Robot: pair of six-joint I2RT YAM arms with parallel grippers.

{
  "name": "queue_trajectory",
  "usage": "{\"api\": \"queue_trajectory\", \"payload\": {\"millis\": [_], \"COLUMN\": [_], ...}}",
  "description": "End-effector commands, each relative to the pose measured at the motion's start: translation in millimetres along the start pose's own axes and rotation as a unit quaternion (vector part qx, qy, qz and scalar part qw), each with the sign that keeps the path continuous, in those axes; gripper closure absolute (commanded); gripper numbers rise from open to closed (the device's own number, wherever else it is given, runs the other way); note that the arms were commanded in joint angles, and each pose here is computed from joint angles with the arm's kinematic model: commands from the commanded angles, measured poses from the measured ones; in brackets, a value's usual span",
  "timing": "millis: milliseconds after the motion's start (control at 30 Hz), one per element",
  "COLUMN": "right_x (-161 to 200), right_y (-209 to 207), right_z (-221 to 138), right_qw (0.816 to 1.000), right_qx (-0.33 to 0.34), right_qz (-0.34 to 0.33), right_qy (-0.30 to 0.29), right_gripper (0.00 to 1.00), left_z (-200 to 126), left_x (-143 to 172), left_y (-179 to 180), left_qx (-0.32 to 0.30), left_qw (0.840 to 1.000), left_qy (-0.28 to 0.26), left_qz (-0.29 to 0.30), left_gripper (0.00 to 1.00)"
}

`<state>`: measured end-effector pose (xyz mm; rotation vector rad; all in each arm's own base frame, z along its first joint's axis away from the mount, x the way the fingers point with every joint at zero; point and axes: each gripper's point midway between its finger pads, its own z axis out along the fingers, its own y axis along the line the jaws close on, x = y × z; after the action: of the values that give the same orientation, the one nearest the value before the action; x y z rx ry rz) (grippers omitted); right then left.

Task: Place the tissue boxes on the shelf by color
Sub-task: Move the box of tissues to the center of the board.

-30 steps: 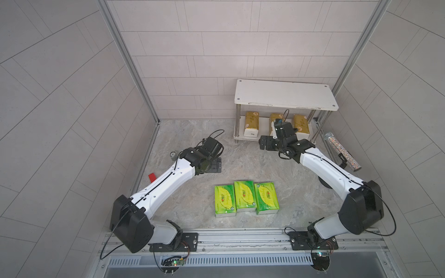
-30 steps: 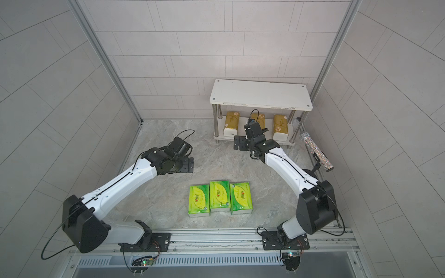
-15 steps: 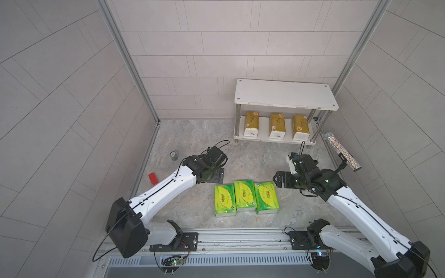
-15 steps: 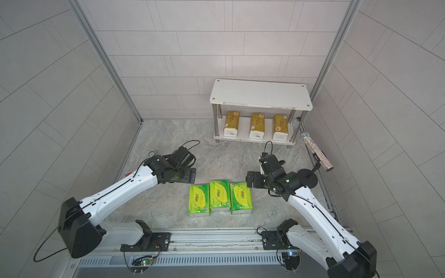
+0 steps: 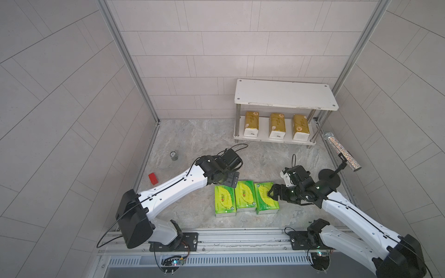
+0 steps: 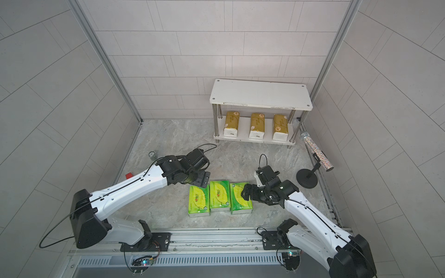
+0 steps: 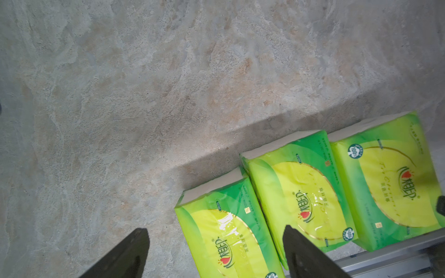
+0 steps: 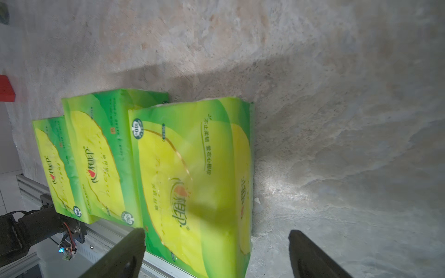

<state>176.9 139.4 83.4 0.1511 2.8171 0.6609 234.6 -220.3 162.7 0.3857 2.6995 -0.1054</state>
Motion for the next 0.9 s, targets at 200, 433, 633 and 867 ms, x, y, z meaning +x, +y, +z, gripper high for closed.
{"api": "queue_trajectory", "payload": {"millis": [200, 433, 633, 867], "right_x": [-13.0, -40.9, -77.7, -109.7], "right_y": [-17.6, -28.6, -34.8, -25.8], "right_z": [27.2, 31.3, 30.8, 43.6], "right_qw": [0.998, 0.992, 0.987, 0.98], "right_qx": [0.039, 0.084, 0.094, 0.082], "right_qz": [0.045, 0.077, 0.098, 0.146], "right_qy": [-0.022, -0.051, -0.086, -0.103], "right_gripper": [0.28, 0.31, 0.31, 0.32], "left_z": [-2.0, -0.6, 2.5, 14.2], "left_x": [-22.9, -32.5, -36.1, -46.3], "left_y": [-12.0, -20.0, -23.7, -40.0], "left_qx": [0.002, 0.004, 0.003, 0.019], "left_qw": [1.0, 1.0, 1.0, 1.0], "left_qy": [-0.019, -0.023, -0.021, -0.015], "left_qz": [0.004, 0.005, 0.005, 0.002], "left_gripper": [0.05, 0.05, 0.05, 0.05]}}
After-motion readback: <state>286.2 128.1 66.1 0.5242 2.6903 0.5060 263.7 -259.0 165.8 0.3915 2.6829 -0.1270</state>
